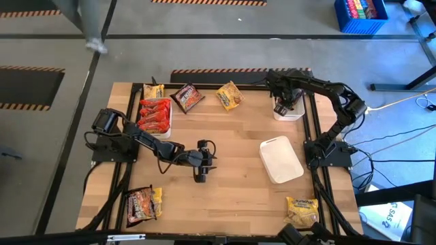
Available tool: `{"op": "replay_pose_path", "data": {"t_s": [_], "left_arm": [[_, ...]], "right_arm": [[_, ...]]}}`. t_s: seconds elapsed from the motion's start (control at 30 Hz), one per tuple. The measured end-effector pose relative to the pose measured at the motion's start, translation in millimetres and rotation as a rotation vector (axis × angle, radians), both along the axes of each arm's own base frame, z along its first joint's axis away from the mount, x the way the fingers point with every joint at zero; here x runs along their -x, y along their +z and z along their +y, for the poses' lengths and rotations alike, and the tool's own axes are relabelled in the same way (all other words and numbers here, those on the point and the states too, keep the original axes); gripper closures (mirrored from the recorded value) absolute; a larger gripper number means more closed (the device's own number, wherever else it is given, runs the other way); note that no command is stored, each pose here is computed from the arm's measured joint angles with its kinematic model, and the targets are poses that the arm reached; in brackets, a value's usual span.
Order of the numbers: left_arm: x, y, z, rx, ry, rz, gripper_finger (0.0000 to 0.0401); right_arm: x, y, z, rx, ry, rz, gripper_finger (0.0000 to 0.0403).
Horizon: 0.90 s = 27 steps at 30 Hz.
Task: Sort Maruchan noodles
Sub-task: Put the top right black noodle into the top right white bin
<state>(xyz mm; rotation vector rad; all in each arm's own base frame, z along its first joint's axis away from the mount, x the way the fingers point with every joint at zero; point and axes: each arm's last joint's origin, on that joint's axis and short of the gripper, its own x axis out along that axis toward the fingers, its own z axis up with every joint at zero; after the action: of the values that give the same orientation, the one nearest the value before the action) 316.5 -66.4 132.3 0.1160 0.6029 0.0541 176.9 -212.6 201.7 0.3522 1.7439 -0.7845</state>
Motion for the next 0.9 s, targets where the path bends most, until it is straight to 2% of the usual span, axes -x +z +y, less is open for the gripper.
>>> {"op": "replay_pose_path", "data": {"t_s": [0.17, 0.3, 0.47, 0.57, 0.9], "left_arm": [[0.0, 0.0, 0.0, 0.0, 0.0, 0.0, 0.0217], [-0.1, 0.1, 0.0, 0.0, 0.0, -0.001, 0.0217], [-0.6, 0.8, 0.2, 0.002, 0.001, -0.01, 0.0217], [-0.7, 0.9, 0.5, 0.002, 0.002, -0.011, 0.0217], [-0.7, 0.9, 0.5, 0.002, 0.002, -0.011, 0.0217]], "right_arm": [[12.4, -22.0, -6.5, 0.035, -0.018, -0.019, 0.0371], [18.5, -33.7, -9.7, 0.044, -0.007, -0.046, 0.0391], [22.7, -40.2, -15.0, 0.068, -0.009, -0.094, 0.0395], [18.9, -39.1, -20.1, 0.124, -0.008, -0.127, 0.0395], [18.2, -38.5, -22.3, 0.166, -0.001, -0.11, 0.0395]]}}
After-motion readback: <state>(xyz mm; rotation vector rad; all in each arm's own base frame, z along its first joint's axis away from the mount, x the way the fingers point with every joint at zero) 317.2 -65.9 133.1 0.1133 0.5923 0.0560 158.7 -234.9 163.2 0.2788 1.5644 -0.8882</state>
